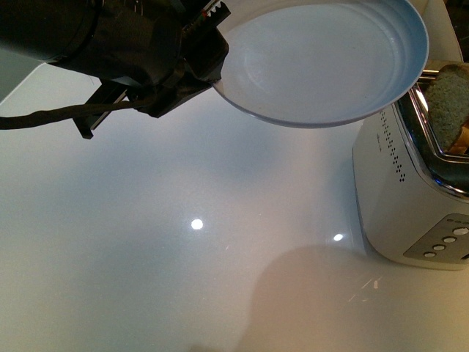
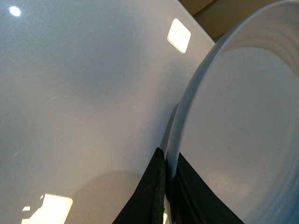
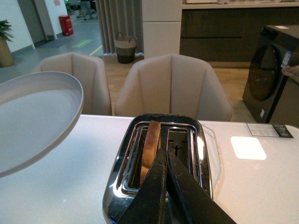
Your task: Left arm holds plate, right arm toasts bread
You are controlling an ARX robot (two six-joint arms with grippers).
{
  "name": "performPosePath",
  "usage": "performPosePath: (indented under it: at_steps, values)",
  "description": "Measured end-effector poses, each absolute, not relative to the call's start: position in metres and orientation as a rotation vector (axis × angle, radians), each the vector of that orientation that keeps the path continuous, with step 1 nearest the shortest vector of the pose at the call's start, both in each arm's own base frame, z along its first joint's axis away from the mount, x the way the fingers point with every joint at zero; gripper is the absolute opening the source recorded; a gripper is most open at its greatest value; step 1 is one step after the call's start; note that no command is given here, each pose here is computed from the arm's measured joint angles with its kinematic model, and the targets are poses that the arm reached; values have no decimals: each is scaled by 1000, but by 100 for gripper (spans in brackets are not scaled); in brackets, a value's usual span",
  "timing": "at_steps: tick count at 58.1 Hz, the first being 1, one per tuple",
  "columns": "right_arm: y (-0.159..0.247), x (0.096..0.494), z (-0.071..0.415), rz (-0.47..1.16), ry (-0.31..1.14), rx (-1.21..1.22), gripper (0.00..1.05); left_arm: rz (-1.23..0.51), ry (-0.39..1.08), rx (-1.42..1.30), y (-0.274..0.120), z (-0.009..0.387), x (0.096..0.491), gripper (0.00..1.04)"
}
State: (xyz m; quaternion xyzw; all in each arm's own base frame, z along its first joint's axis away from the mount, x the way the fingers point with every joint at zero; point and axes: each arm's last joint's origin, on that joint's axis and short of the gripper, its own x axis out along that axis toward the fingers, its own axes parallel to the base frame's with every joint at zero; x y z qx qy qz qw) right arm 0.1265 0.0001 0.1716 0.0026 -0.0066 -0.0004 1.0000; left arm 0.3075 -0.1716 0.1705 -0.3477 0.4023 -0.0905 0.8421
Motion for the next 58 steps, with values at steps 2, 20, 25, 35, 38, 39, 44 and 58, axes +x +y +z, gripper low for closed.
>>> performPosePath:
  at_steps: [2, 20, 25, 35, 38, 39, 44, 58]
  values:
    - [0, 125, 172, -1, -15, 5, 2, -191, 850, -735, -172, 170, 307, 3]
    - [0, 117, 173, -1, -19, 5, 2, -191, 850, -735, -172, 170, 307, 3]
    - [0, 115, 173, -1, -19, 5, 2, -191, 850, -735, -172, 170, 307, 3]
    - [0, 112, 173, -1, -19, 5, 2, -191, 850, -735, -172, 170, 307, 3]
    - [0, 111, 172, -1, -19, 5, 2, -191, 850, -735, -172, 170, 307, 3]
    - [0, 110, 172, -1, -19, 5, 2, -191, 850, -735, -172, 170, 307, 3]
    - [0, 109, 172, -1, -19, 5, 2, -191, 850, -735, -172, 170, 307, 3]
    - [0, 97, 169, 0, -12, 5, 2, -191, 849, -735, -172, 171, 308, 3]
